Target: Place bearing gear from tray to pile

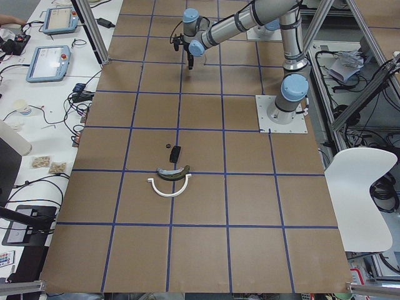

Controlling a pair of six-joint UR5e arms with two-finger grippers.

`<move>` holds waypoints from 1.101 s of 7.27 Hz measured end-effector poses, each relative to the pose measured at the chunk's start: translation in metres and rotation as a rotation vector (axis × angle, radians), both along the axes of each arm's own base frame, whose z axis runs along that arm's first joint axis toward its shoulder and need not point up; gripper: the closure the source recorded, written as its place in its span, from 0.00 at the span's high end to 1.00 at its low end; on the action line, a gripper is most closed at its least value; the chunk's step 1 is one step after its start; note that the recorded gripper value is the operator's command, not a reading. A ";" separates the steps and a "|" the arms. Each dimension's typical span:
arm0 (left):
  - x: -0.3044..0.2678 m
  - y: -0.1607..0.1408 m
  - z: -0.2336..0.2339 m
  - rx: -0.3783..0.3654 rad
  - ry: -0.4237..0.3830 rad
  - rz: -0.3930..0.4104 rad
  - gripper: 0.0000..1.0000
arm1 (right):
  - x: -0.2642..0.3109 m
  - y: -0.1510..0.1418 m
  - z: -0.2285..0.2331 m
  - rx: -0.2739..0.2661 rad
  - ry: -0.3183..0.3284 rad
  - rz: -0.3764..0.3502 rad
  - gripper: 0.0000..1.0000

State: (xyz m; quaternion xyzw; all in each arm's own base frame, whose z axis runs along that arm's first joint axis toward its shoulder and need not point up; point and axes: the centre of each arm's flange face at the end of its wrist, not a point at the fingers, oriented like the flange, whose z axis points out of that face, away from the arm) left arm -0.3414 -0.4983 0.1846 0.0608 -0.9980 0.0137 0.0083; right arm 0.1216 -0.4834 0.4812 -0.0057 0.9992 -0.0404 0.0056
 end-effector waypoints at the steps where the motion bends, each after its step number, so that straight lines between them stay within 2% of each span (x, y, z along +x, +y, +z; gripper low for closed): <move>1: -0.001 -0.001 -0.001 0.002 0.005 0.007 0.77 | 0.000 0.000 0.000 0.000 0.000 0.000 1.00; 3: -0.003 -0.005 -0.011 0.012 0.009 0.009 0.74 | 0.000 0.000 0.000 0.000 0.000 0.000 1.00; 4: -0.003 -0.006 -0.016 0.017 0.005 0.011 0.65 | 0.000 0.000 0.000 0.000 0.000 0.000 1.00; 5: -0.002 -0.005 -0.020 0.022 0.001 0.013 0.43 | 0.000 0.000 0.000 0.000 0.000 0.001 1.00; 6: -0.002 -0.004 -0.019 0.024 0.000 0.015 0.16 | 0.000 0.000 0.000 0.000 0.000 0.001 1.00; 7: -0.002 -0.003 -0.017 0.025 0.000 0.015 0.00 | 0.000 0.000 0.000 0.000 0.000 0.001 1.00; 8: -0.002 -0.003 -0.015 0.023 0.000 0.015 0.00 | 0.000 0.000 0.000 0.000 0.000 0.001 1.00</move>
